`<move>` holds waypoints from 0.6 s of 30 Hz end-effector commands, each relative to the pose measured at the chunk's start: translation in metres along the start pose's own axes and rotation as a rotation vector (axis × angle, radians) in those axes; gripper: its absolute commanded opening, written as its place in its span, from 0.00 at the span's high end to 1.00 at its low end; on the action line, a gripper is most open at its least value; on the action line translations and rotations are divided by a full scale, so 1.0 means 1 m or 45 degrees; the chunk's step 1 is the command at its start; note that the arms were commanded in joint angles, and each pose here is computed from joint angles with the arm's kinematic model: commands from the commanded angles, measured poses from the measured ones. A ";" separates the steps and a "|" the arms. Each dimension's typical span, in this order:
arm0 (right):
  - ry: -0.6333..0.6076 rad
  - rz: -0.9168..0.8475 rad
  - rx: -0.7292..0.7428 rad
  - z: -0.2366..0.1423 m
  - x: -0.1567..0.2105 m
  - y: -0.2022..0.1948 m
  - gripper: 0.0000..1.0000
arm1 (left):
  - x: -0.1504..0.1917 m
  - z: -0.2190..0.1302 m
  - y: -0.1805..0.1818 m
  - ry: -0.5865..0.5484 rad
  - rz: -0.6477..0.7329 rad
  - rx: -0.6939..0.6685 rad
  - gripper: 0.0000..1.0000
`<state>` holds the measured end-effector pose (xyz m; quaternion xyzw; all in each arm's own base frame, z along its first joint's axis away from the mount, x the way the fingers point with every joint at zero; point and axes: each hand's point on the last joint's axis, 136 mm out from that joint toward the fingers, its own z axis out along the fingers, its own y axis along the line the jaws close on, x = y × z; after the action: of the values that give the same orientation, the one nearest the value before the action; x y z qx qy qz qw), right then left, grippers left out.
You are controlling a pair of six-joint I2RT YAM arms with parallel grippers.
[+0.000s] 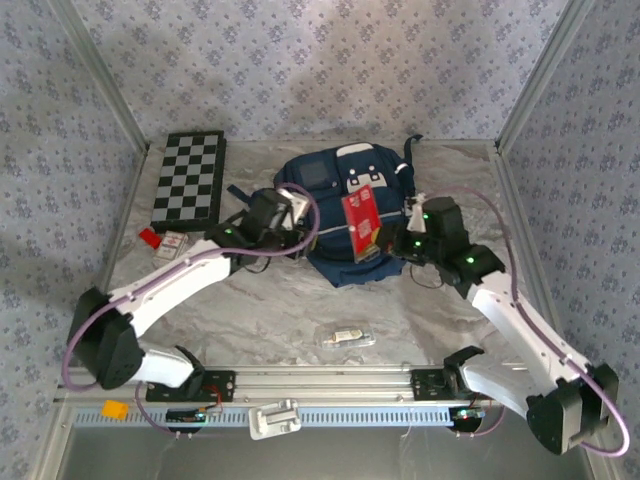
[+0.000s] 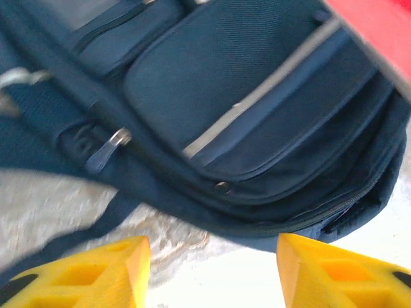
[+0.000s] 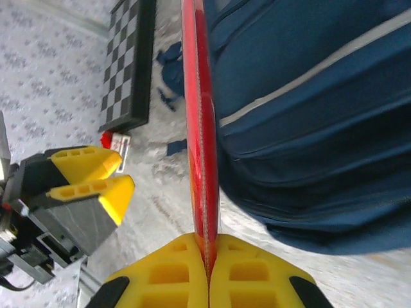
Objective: Pack the student bag
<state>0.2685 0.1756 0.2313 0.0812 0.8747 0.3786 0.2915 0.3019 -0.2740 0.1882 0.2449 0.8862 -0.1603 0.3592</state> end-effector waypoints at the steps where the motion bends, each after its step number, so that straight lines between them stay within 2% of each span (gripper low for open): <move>1: 0.048 0.056 0.121 -0.018 0.015 -0.033 0.99 | -0.032 0.017 -0.014 -0.110 0.284 0.004 0.41; 8: -0.039 0.202 0.197 -0.049 0.013 -0.072 0.99 | -0.023 0.067 -0.043 -0.017 0.520 0.109 0.28; 14: -0.046 0.269 0.163 -0.055 0.013 -0.083 0.99 | -0.010 0.100 -0.060 0.088 0.645 0.170 0.26; 18: -0.052 0.273 0.158 -0.055 0.011 -0.085 0.99 | -0.009 0.118 -0.061 0.123 0.695 0.126 0.25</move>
<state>0.2404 0.0817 0.1943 0.2181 0.8759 0.3374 0.2671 0.3354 -0.3711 0.1170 0.4722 0.8110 -0.1009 0.3302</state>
